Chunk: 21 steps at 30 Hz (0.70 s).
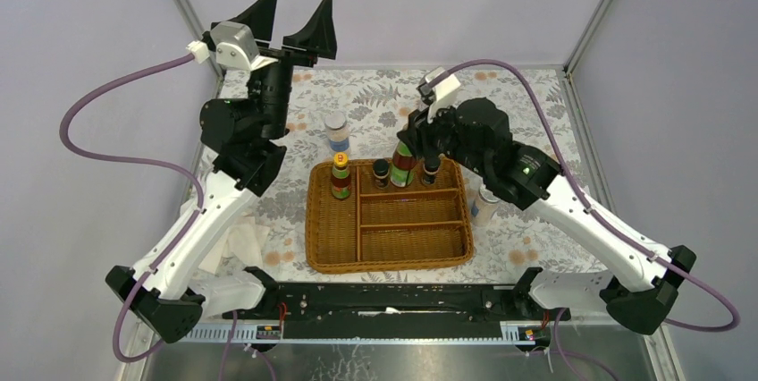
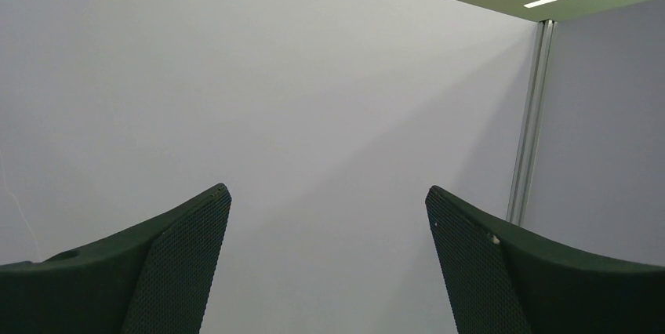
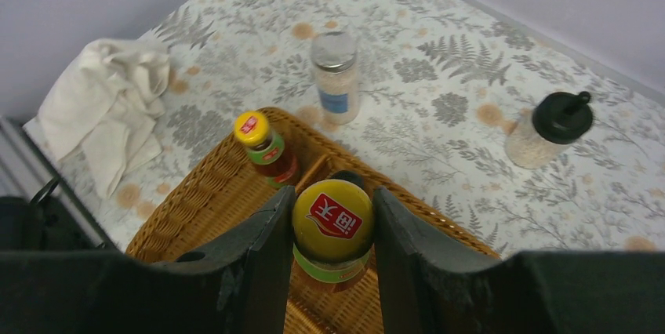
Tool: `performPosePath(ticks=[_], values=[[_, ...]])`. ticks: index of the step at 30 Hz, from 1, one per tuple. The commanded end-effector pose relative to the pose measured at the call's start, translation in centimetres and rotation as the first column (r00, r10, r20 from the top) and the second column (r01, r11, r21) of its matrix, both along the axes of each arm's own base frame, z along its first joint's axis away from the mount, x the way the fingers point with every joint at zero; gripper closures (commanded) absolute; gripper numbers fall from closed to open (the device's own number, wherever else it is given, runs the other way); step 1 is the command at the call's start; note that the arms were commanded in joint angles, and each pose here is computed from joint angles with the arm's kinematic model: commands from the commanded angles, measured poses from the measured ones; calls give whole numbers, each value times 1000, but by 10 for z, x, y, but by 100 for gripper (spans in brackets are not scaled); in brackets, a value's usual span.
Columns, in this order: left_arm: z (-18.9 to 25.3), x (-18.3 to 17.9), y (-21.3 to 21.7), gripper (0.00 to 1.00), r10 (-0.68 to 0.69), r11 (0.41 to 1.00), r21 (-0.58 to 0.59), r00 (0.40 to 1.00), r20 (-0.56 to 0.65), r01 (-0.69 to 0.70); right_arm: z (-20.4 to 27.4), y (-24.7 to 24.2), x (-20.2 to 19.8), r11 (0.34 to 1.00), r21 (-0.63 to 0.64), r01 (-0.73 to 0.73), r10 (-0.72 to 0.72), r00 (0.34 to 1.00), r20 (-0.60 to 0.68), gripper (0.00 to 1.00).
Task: Organize the condiment bottles
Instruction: Place the bottle in the storage box.
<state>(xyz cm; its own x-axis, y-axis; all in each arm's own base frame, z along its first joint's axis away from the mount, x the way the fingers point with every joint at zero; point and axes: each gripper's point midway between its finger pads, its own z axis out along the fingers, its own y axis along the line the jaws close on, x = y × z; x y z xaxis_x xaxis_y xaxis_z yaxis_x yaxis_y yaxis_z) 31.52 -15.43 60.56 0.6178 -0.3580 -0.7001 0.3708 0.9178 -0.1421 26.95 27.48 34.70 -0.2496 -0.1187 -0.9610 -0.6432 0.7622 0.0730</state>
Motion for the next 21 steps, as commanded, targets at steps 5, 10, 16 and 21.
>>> performPosePath(ticks=[5,10,16,21], values=[[9,0,4,1,31,1000,5,1000,1,-31,43,50,-42,979,90,-182,172,979,110,100],[13,-2,6,1,43,999,8,999,8,-43,33,86,-68,960,46,-276,271,957,103,100],[18,-4,9,1,56,998,12,998,21,-56,21,115,-84,931,43,-362,358,930,77,100],[22,-6,10,1,69,997,22,997,31,-69,15,133,-95,908,39,-416,413,908,65,100]])
